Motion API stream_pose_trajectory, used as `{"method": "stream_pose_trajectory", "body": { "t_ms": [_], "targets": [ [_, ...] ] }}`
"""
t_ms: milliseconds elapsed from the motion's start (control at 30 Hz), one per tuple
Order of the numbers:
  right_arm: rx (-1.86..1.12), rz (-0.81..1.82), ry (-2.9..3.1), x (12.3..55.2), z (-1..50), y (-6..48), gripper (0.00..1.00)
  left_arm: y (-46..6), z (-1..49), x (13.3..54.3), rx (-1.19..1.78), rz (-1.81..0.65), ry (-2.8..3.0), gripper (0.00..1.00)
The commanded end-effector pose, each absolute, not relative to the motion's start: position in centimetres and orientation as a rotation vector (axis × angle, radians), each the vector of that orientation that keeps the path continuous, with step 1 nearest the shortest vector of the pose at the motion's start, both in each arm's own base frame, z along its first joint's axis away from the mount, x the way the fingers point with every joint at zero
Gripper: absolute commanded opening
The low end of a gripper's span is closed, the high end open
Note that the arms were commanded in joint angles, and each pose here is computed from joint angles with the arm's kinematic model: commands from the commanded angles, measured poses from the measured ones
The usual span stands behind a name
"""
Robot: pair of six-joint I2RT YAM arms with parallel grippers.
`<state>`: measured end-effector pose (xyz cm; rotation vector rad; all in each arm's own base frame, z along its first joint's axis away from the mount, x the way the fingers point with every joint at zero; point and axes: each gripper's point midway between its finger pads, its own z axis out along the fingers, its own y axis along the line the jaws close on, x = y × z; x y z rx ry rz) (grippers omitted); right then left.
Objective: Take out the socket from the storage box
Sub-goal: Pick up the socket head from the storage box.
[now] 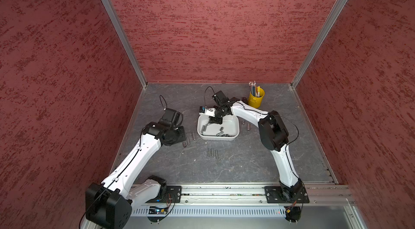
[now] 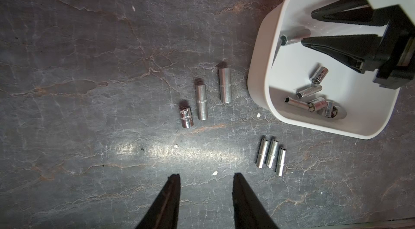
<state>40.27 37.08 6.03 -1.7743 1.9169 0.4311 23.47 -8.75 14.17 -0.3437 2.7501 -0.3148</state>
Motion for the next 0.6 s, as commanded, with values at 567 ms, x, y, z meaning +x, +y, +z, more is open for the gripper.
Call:
{"method": "stream_pose_trajectory", "body": {
  "t_ms": [567],
  "targets": [
    [-1.733,0.395,2.136,39.5,2.3,35.7,0.15,-8.6,13.7,23.7,-0.337,-0.308,2.753,0.41]
  ]
}}
